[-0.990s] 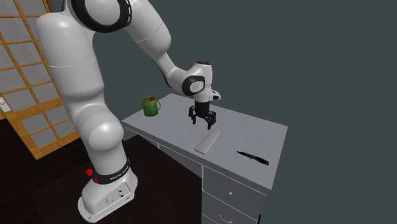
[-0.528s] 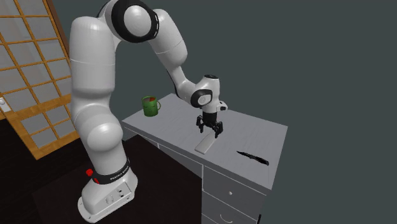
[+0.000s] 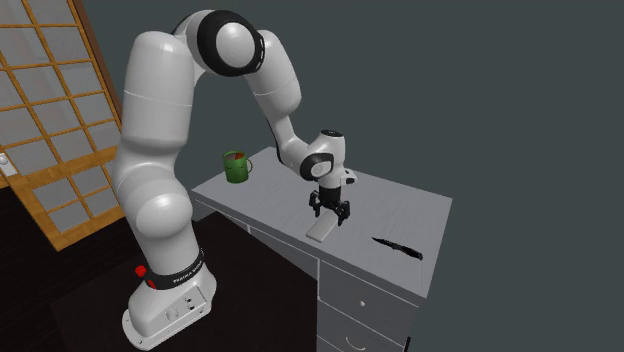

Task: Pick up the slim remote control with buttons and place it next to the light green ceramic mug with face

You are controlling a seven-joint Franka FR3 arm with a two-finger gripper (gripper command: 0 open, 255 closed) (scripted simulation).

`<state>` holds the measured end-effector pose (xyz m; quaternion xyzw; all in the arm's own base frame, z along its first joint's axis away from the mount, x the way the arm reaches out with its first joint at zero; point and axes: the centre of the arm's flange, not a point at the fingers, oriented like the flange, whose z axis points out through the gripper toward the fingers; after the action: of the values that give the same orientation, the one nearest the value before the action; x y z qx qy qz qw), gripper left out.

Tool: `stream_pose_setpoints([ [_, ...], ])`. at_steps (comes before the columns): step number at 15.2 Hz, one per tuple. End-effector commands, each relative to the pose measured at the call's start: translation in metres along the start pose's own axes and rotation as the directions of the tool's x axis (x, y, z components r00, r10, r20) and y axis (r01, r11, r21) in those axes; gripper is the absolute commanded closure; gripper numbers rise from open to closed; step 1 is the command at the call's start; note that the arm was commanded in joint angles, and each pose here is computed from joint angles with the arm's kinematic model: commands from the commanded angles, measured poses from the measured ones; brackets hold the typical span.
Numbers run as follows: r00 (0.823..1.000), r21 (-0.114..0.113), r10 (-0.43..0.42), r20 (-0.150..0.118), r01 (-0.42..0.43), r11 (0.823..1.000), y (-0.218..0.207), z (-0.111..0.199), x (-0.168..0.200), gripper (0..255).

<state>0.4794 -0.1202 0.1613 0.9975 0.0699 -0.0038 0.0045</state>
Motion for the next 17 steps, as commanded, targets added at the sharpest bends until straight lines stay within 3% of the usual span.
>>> stream_pose_setpoints([
  [1, 1.000, 0.000, 0.000, 0.000, 0.000, 1.000, 0.0001, 0.0018, -0.0002, 0],
  [6, 1.000, 0.000, 0.000, 0.000, 0.000, 1.000, 0.0001, 0.0017, -0.0002, 0],
  [7, 1.000, 0.000, 0.000, 0.000, 0.000, 1.000, 0.0001, 0.0017, -0.0002, 255],
  [17, 1.000, 0.000, 0.000, 0.000, 0.000, 1.000, 0.0001, -0.0035, -0.0002, 255],
])
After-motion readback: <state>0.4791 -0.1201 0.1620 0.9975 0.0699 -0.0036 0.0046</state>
